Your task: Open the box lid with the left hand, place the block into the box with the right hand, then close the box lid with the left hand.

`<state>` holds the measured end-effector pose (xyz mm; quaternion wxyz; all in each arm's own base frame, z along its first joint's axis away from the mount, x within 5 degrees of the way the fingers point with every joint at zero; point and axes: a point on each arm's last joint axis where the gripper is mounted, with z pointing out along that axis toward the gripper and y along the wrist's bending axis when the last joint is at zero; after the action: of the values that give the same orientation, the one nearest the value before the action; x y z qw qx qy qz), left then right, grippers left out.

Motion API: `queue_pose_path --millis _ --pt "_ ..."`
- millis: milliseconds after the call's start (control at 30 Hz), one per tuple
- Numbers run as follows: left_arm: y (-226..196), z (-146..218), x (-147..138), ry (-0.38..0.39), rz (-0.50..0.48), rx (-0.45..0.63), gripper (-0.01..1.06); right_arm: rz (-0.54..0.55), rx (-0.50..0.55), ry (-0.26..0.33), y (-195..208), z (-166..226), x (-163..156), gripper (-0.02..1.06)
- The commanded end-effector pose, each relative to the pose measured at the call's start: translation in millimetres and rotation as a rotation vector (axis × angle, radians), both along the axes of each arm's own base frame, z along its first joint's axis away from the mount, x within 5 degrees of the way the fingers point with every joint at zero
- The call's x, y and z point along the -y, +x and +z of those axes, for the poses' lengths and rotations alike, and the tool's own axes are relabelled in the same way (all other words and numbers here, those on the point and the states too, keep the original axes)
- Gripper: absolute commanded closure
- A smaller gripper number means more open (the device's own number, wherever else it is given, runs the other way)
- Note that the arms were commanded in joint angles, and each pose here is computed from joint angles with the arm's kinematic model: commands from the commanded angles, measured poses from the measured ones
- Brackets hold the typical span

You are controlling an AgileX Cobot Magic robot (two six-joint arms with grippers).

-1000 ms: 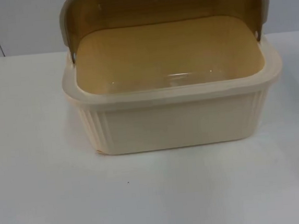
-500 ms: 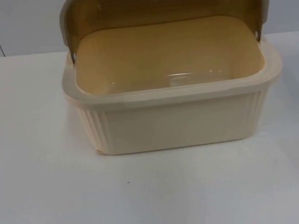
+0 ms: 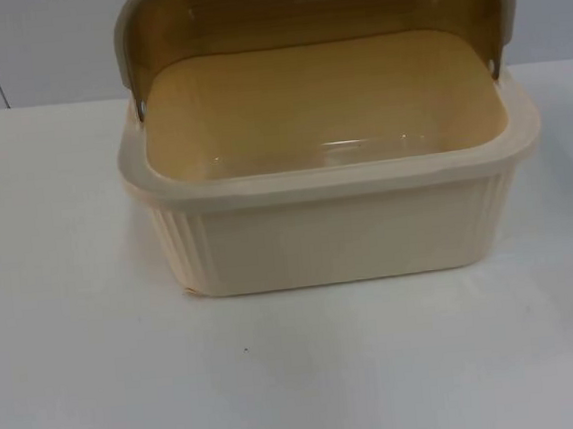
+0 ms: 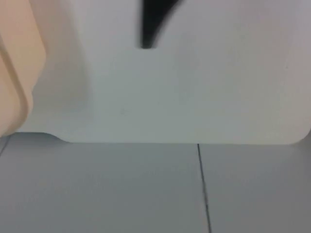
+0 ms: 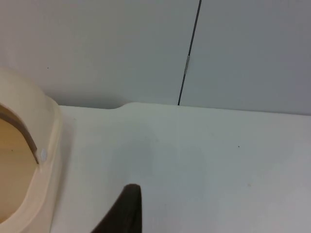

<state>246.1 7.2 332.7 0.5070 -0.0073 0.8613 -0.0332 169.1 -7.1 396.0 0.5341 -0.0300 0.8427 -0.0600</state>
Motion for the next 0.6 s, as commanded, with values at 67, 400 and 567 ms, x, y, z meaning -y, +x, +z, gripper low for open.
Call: queue_pose_path --millis 67,400,567 --pt "-2.5 0.6 4.3 0.000 -0.017 0.000 0.00 0.003 0.006 0.005 0.1 1.4 -0.7 0.00" --pt "-3.4 22.3 6.4 -0.066 -0.006 0.077 0.00 0.003 0.004 0.005 0.0 1.2 -0.7 0.00" --pt "-3.4 47.5 10.2 -0.081 -0.041 0.089 0.00 0.003 0.004 0.005 0.0 1.2 -0.7 0.00"
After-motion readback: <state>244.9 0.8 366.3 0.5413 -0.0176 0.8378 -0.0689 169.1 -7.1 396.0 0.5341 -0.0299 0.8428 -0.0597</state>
